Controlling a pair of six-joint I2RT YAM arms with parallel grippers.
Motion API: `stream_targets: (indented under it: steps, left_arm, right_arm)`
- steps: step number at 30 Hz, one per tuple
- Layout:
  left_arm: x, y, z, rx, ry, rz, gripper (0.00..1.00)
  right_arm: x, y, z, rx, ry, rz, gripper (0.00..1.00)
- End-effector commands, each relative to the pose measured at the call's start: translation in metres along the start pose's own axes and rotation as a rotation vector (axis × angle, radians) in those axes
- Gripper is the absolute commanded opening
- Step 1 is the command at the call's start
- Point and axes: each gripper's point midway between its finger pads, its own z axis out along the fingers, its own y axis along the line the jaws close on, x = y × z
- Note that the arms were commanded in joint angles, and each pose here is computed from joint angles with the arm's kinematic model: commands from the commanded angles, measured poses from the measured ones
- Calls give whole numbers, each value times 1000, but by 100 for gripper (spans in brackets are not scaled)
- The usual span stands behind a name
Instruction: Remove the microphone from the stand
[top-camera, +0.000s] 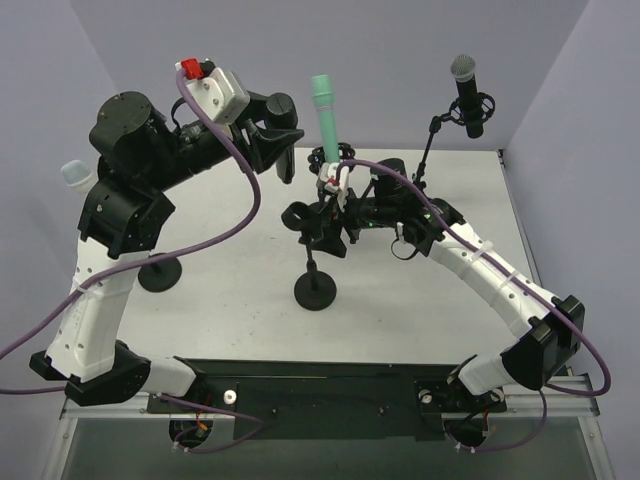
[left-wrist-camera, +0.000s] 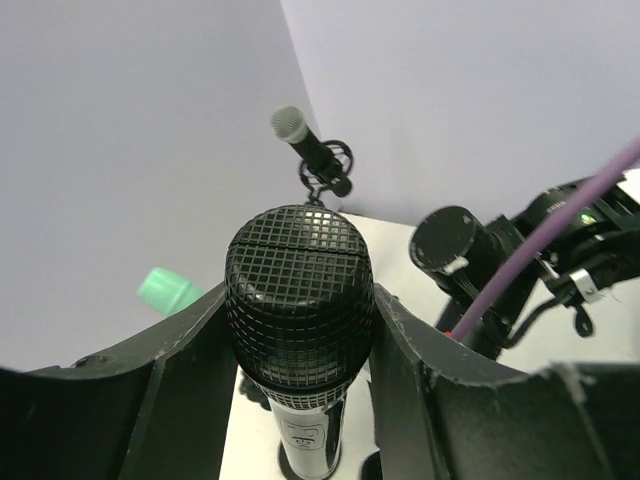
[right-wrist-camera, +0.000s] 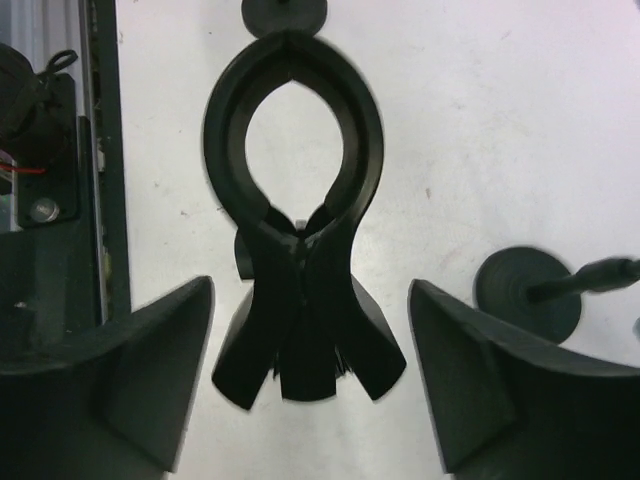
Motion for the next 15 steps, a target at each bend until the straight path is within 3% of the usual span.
stream_targets:
  steps: [1,7,15]
  left_arm:
    - [-41,21,-17,-122,-73,115,0]
    - [-23,29,-24,-191,-33,96,0]
    - [-4,32,-25,-235,-47,-140,0]
  right_arm:
    - [2,2,-18,34,47,4,93]
    - [-71,-1,-63,123,-107,39,94]
    - [-160,-3,-78,140,-332,79,90]
